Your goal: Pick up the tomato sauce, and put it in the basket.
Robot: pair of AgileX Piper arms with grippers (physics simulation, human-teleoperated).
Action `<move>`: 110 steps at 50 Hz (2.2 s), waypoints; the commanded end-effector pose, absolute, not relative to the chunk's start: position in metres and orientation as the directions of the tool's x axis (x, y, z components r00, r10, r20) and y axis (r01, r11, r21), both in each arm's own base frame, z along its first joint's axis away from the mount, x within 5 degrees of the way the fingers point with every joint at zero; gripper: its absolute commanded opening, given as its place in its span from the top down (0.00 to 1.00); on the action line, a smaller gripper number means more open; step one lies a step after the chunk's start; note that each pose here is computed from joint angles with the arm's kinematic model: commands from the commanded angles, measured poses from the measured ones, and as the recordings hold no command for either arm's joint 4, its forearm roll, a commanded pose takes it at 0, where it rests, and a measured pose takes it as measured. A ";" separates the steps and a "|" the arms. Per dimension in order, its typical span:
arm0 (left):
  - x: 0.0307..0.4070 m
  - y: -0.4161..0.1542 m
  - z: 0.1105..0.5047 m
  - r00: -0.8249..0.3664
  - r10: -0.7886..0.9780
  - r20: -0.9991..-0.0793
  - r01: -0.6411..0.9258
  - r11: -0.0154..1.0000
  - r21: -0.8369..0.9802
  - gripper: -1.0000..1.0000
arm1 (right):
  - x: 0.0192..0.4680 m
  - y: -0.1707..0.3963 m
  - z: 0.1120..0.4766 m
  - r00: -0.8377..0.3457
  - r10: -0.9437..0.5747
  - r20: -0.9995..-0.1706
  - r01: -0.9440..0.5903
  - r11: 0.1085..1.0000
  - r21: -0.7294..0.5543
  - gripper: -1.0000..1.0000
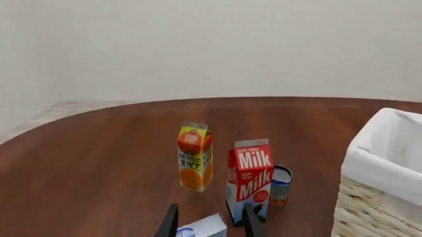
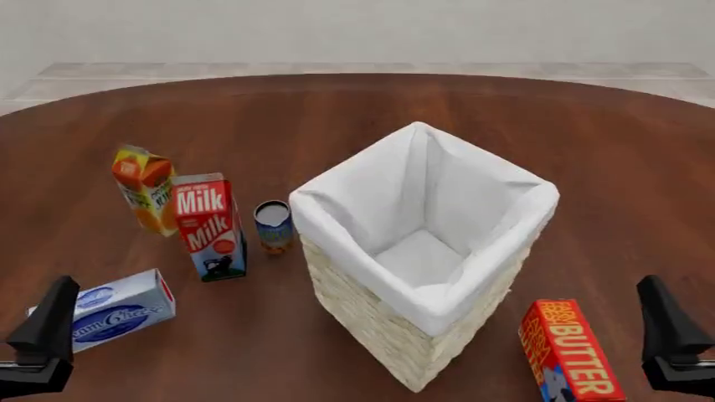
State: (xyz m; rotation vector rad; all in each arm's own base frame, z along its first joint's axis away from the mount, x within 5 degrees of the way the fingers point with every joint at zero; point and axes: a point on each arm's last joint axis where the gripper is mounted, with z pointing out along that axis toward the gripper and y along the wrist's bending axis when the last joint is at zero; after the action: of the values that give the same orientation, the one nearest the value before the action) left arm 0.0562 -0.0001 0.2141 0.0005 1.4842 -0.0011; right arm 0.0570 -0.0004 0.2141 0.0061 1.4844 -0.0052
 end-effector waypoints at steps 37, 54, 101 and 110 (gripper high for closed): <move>0.056 0.001 0.216 0.086 0.001 -0.996 -0.014 1.000 0.000 0.00 | 0.059 0.001 0.217 0.067 0.046 -0.997 -0.014 0.999 0.045 0.00; 0.056 0.001 0.217 0.092 0.007 -0.996 -0.013 1.000 0.005 0.00 | 0.082 0.009 0.307 -0.049 0.244 -0.968 -0.106 0.963 0.248 0.00; 0.055 0.001 0.218 0.086 0.002 -0.996 -0.014 1.000 0.001 0.00 | 0.211 0.006 0.427 -0.371 0.366 -0.854 0.120 0.930 0.347 0.00; 0.055 0.001 0.220 0.087 0.004 -0.996 -0.014 1.000 0.002 0.00 | 0.227 0.000 0.422 -0.417 0.397 -0.818 0.180 0.918 0.354 0.00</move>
State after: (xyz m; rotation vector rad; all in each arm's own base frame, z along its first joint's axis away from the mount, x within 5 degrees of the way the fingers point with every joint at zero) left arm 0.0555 0.0008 0.2177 -0.0119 1.4870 0.0106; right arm 0.2078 0.0075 0.4210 0.3456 1.9539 0.2749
